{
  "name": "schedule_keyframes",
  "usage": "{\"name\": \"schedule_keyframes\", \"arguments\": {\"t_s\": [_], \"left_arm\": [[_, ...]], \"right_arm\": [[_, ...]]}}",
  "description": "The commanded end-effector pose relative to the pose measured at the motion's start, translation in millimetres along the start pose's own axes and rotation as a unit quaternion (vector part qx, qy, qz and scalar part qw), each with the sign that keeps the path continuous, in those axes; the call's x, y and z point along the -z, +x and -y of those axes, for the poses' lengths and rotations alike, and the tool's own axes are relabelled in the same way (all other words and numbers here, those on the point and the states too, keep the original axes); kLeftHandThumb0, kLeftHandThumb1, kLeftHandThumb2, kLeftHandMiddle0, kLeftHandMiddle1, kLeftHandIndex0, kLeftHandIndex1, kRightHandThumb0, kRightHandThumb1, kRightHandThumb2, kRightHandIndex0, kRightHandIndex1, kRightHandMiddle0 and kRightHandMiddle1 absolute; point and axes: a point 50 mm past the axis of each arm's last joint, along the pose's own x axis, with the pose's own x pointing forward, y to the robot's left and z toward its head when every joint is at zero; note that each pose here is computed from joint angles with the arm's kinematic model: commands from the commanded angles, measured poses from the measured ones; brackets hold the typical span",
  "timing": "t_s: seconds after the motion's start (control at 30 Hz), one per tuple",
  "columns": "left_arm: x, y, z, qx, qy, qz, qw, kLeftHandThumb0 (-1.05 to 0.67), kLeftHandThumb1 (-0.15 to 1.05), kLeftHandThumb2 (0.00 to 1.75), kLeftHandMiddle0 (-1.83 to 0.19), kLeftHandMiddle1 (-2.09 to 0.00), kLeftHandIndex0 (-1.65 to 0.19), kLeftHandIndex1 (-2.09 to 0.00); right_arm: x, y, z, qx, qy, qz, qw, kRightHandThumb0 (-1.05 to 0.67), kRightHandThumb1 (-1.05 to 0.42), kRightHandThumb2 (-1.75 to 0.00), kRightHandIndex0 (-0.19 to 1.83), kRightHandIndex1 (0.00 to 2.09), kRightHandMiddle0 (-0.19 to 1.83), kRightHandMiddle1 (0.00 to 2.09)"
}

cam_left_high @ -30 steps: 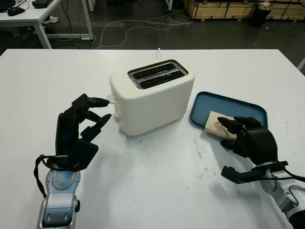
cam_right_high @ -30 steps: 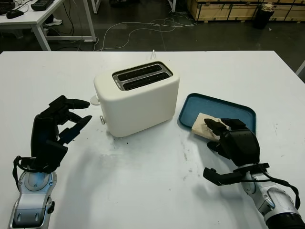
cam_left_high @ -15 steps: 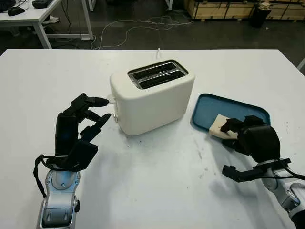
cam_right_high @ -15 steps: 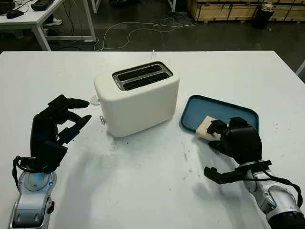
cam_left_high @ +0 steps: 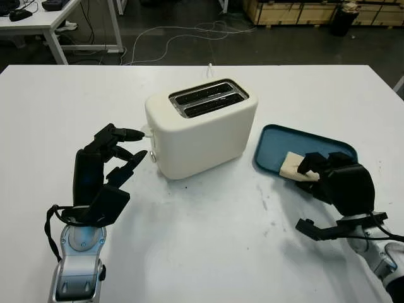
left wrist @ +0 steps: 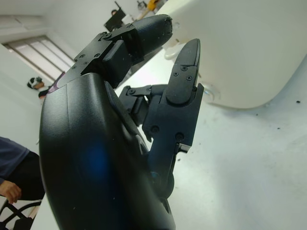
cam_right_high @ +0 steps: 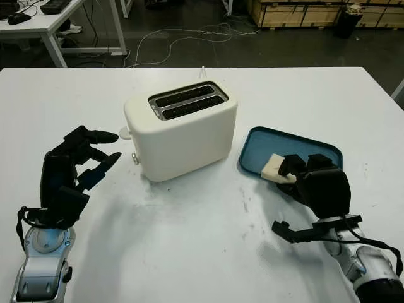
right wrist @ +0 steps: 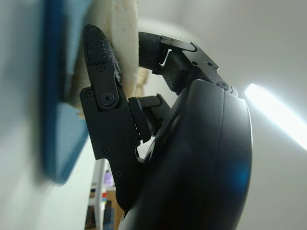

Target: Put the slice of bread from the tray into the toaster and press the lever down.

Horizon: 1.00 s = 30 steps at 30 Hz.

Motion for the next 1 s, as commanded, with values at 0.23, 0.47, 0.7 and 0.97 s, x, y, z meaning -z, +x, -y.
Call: {"name": "schedule_keyframes", "arguments": {"t_s": [0.23,0.47,0.7,0.97], "left_arm": [[0.1,0.1,0.7,0.001,0.002,0.001,1.000,-0.20,0.92,0.12,-0.59,-1.50,-0.60,-0.95],[0.7,-0.1,0.7,0.003,0.000,0.002,1.000,-0.20,0.92,0.13,-0.58,-1.50,-0.60,-0.95],[-0.2,0.0,1.4,0.002,0.001,0.002,1.000,-0.21,0.92,0.13,-0.59,-1.49,-0.60,-0.95],[-0.4,0.7,3.2,0.002,-0.011,0.000,1.000,-0.20,0.92,0.13,-0.58,-1.51,-0.60,-0.95]], "right_arm": [[4.6,29,23,0.101,-0.039,0.045,0.993,-0.56,-0.92,-0.33,0.86,1.74,0.58,1.71],[6.5,45,37,0.133,-0.033,0.057,0.989,-0.52,-0.92,-0.36,0.92,1.75,0.59,1.75],[16.3,73,65,0.084,0.033,0.045,0.995,-0.49,-0.92,-0.31,0.90,1.75,0.60,1.75],[27.9,129,117,-0.038,0.198,0.064,0.977,-0.53,-0.92,-0.28,0.93,1.75,0.70,1.75]]}}
